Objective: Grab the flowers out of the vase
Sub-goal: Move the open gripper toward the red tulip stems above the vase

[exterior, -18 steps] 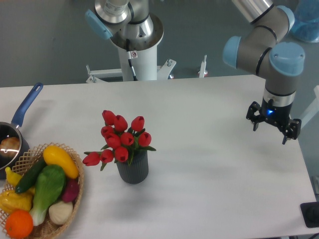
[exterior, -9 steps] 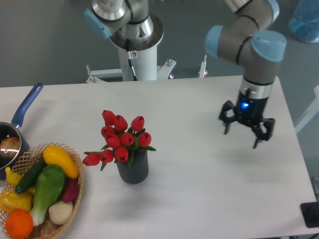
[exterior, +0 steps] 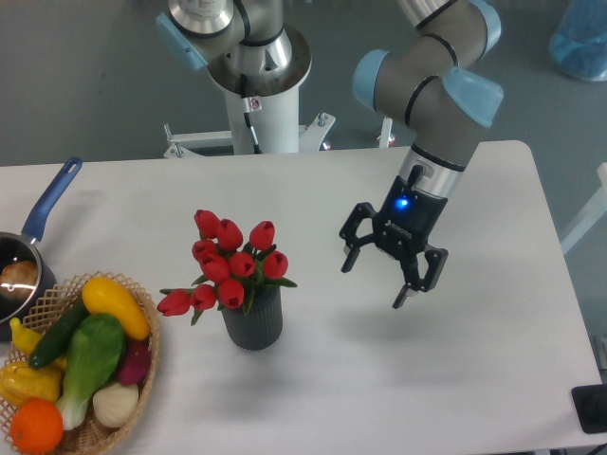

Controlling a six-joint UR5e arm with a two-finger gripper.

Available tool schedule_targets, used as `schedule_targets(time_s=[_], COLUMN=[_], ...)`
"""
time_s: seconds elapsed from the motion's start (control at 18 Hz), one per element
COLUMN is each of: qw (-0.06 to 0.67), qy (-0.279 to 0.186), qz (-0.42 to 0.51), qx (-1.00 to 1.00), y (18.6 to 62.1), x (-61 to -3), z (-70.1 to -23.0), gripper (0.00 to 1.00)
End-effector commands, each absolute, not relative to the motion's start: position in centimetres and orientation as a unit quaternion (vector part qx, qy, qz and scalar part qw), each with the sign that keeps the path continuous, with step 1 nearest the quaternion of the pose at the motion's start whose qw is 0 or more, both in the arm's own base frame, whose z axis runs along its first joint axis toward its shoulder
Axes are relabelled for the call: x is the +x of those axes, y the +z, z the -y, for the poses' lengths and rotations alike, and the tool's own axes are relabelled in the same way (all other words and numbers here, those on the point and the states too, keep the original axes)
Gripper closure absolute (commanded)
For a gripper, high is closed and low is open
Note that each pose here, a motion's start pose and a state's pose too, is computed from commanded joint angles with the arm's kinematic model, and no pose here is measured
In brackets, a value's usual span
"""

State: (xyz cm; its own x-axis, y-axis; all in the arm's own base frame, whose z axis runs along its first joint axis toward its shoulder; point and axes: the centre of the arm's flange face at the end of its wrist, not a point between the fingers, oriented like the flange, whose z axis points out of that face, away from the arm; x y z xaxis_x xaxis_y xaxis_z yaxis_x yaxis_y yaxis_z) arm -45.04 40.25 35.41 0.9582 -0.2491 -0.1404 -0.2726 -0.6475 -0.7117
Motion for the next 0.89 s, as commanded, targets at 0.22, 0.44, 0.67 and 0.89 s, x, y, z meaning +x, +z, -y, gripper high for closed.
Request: schedule_targets(time_s=[0.22, 0.44, 0.67, 0.89], qw=[0.393, 0.397, 0.403, 0.400], qy=[-0.028, -0.041, -0.050, -0.064], qz=[-0.071, -0.060, -0.063, -0.077], qx=[-0.916, -0.915, -0.911, -0.911], y=[36.3, 36.6, 36.7, 36.2], x=[-42.4, -41.0, -40.3, -38.6], z=[-41.8, -42.2, -42.7, -44.0], gripper=[0.00, 0.00, 0.00, 0.00])
